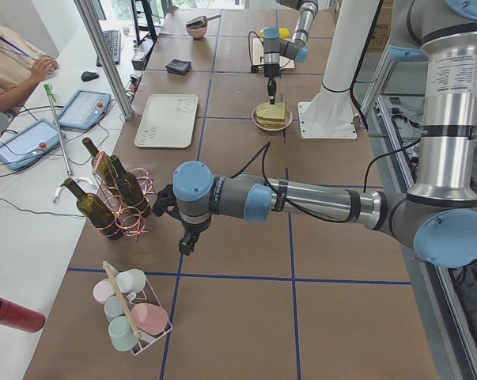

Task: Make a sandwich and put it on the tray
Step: 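Lower the bread slice onto the egg and open the right gripper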

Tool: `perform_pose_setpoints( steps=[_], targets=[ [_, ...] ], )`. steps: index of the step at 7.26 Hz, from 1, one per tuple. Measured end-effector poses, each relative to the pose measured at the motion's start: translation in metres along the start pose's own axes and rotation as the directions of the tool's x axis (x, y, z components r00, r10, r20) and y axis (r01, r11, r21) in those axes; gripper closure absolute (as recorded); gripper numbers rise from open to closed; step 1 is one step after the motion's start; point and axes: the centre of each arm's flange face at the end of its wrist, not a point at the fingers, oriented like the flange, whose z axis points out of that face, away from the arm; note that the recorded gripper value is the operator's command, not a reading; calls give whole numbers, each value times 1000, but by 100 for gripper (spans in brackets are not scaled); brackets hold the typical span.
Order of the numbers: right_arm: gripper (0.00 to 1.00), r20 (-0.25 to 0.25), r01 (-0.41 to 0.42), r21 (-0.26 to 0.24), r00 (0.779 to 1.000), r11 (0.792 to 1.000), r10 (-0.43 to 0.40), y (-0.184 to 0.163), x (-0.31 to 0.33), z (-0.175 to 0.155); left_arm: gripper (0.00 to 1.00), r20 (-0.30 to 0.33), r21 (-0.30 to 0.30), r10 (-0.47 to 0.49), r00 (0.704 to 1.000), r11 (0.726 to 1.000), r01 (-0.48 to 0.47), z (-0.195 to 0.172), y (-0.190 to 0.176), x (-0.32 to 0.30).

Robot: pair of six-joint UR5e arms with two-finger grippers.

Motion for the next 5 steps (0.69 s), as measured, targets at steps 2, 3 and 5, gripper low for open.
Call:
perform_pose_setpoints(
  steps=[2, 3, 5],
  targets=[
    [90, -3, -1, 0, 1000, 1000, 1, 1, 1, 1, 0, 1, -1, 0, 1000, 1000, 0, 0, 0, 0],
    [63, -5, -1, 0, 1000, 1000, 1, 1, 2, 2, 0, 1, -1, -1, 1000, 1000, 1, 0, 1, 0],
    [48, -8, -2, 1, 1000, 1000, 2, 1, 3, 3, 0, 1, -1, 0, 1000, 1000, 0, 0, 1, 0]
  ],
)
